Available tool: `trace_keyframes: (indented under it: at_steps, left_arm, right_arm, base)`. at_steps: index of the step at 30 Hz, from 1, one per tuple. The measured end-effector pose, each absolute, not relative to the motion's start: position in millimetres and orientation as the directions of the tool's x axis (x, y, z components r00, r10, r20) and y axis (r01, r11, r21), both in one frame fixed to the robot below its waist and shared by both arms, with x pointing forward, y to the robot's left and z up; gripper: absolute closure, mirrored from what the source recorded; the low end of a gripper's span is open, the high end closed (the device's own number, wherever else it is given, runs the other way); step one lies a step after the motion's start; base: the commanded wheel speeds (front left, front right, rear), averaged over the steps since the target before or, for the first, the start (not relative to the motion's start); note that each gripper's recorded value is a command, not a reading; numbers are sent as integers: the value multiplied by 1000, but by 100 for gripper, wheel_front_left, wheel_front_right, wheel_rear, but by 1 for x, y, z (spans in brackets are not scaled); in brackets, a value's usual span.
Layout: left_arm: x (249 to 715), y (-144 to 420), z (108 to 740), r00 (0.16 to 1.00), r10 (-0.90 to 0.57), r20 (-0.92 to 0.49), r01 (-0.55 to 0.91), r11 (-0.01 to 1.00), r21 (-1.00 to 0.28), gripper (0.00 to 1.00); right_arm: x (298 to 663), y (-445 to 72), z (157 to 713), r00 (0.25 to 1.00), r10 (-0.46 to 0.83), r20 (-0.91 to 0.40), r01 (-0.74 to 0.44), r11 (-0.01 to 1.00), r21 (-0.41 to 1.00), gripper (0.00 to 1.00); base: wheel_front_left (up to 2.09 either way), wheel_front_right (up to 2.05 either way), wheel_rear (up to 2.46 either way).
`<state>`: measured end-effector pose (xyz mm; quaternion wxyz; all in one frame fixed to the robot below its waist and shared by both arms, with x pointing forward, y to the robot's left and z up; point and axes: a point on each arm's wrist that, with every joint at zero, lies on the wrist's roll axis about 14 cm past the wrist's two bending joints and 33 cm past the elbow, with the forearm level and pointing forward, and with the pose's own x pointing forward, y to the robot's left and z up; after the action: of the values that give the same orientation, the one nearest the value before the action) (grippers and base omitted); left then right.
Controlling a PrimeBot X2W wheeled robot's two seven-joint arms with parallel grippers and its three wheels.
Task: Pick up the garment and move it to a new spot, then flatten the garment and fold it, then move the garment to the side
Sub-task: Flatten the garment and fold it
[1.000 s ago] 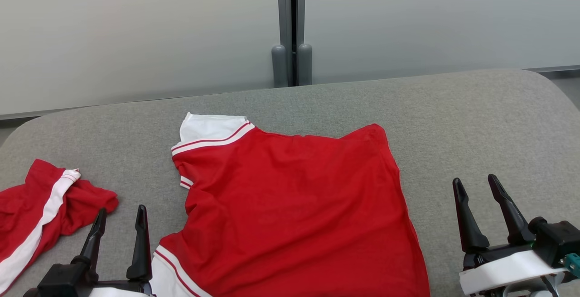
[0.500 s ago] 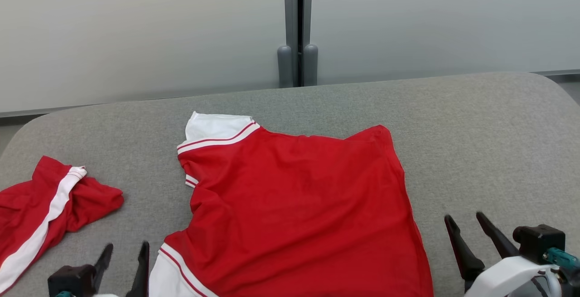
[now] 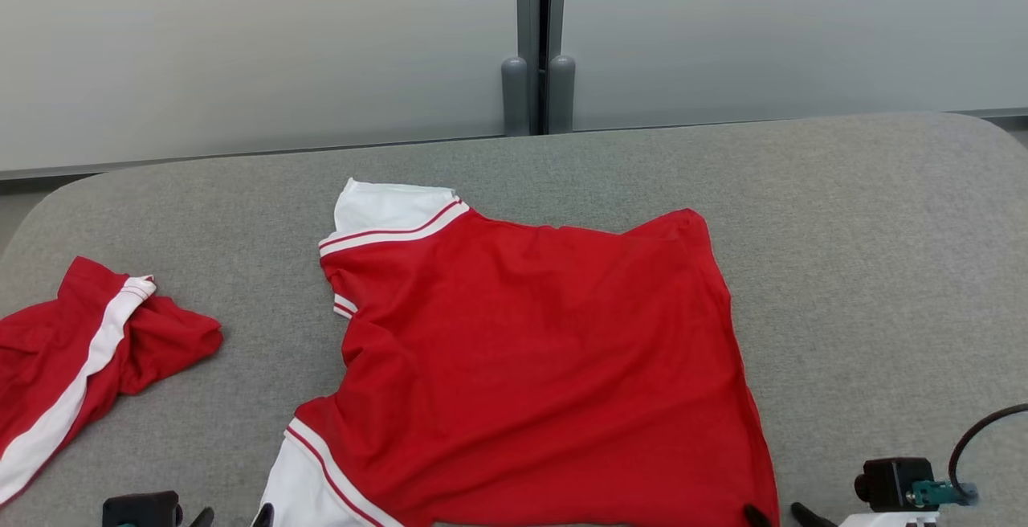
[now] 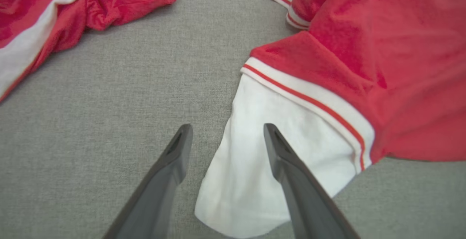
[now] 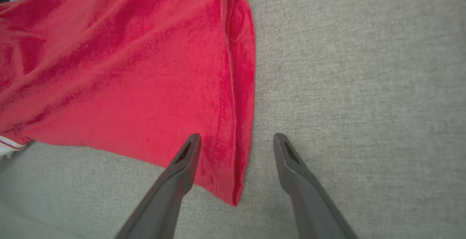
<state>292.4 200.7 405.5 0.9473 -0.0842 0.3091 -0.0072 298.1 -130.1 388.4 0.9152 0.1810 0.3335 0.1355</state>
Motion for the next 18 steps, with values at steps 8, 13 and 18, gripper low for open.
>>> trace_keyframes:
  at_steps: [8, 13, 18]
  left_arm:
    - [271, 201, 384, 712, -81, -697, -62, 982, -178, 0]
    - [263, 209, 373, 674, -60, -737, -86, 984, -158, 0]
    - [264, 209, 361, 642, -80, -763, -93, 979, -180, 0]
  right_arm:
    - [291, -118, 378, 684, 409, -604, -116, 878, 464, 0]
    - [293, -113, 376, 679, 420, -602, -123, 874, 471, 0]
    - [296, -109, 375, 672, 429, -604, -132, 871, 473, 0]
  base:
    - [0, 0, 0]
    - [0, 0, 0]
    - [0, 0, 0]
